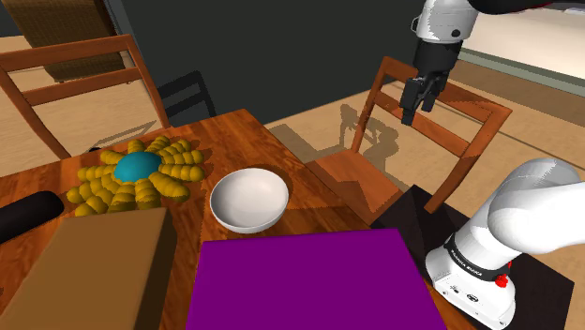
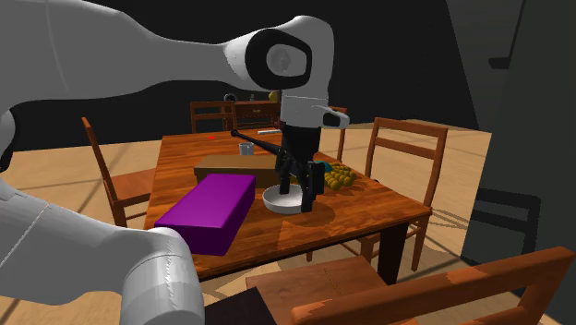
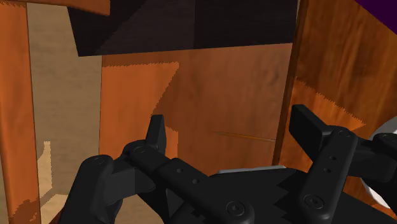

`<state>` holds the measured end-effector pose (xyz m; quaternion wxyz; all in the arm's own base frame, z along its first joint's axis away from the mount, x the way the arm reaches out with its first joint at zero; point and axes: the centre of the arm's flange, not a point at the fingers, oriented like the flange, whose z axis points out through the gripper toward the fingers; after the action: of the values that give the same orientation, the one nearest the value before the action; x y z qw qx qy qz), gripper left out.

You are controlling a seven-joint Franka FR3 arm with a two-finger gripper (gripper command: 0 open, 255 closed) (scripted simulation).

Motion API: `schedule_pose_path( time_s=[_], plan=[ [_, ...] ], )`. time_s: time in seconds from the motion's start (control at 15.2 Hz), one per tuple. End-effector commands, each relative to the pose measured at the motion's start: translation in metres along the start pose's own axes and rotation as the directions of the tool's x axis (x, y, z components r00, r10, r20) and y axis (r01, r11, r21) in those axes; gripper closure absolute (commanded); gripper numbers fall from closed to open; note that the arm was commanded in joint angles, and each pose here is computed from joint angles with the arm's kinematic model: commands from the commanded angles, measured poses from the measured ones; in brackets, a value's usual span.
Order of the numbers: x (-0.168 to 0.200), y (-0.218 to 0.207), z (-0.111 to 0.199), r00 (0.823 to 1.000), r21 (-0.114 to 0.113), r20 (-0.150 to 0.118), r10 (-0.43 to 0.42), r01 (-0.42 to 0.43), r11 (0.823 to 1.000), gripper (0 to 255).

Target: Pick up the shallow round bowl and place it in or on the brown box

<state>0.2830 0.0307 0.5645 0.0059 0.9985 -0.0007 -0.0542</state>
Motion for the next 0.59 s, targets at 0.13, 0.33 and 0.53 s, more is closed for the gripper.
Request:
schedule_pose_path(
  time_s=[0.13,0.33,0.53],
  plan=[
    [0.013,-0.017,0.011,1.0,0.015,-0.001,0.004,-0.004,1.0,0],
    [0.034,-0.044,0.028,1.0,0.038,-0.002,0.011,-0.011,0.999,0],
    [0.054,-0.07,0.043,1.0,0.06,-0.003,0.018,-0.018,0.998,0]
  ],
)
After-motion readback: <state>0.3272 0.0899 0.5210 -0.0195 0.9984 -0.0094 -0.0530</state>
